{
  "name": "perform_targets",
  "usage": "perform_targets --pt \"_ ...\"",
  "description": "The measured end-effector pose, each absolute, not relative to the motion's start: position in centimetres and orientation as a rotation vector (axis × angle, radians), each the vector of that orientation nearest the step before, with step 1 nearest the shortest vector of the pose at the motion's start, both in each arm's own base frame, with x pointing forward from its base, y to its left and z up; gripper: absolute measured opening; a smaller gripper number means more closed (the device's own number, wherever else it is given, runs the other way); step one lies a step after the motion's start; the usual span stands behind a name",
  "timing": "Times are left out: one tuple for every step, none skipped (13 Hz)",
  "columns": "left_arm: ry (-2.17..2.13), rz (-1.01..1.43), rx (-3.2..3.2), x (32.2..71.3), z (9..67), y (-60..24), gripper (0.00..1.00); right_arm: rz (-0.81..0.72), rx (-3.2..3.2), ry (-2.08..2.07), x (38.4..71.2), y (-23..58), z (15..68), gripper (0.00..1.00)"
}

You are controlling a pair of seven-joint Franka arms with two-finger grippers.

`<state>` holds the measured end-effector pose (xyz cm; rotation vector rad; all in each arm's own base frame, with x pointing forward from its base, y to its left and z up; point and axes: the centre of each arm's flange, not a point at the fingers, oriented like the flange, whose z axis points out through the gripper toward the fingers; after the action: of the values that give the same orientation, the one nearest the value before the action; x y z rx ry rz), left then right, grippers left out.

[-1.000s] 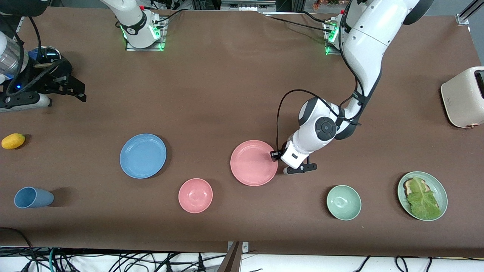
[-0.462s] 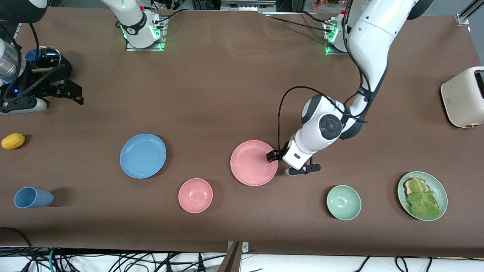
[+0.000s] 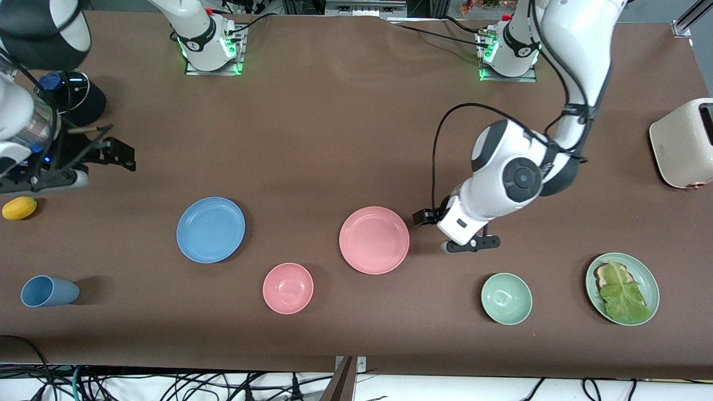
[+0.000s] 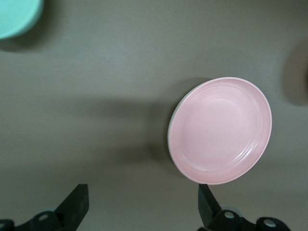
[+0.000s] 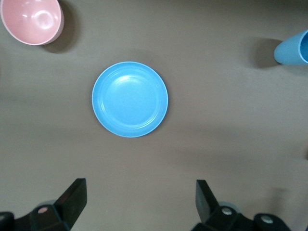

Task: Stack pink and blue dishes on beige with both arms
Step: 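Withdraw the left gripper while the right gripper reaches the blue plate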

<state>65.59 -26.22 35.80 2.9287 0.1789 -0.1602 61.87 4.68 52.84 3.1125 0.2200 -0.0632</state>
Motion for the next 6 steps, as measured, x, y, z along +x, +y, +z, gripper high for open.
perform_targets --pt "0.137 -0.171 2.934 66.1 36.9 -24.4 1.00 -0.066 3.109 0.221 63.0 4.7 50.6 1.00" --pt "0.089 -0.172 2.936 66.6 37.8 -22.5 1.00 -0.071 3.104 0.230 64.1 4.8 48.0 1.00" --pt "0.039 -0.171 2.936 67.0 38.3 -20.3 1.00 -0.081 3.099 0.240 65.2 4.8 45.3 1.00" --pt "-0.005 -0.169 2.935 67.4 38.5 -18.1 1.00 -0.093 3.095 0.241 66.1 4.6 42.5 1.00" --pt "-0.042 -0.174 2.935 67.8 38.5 -15.9 1.00 -0.094 3.093 0.234 66.9 4.2 39.8 1.00" --pt "-0.075 -0.180 2.936 68.1 38.5 -13.6 1.00 -0.076 3.092 0.224 67.6 3.5 37.1 1.00"
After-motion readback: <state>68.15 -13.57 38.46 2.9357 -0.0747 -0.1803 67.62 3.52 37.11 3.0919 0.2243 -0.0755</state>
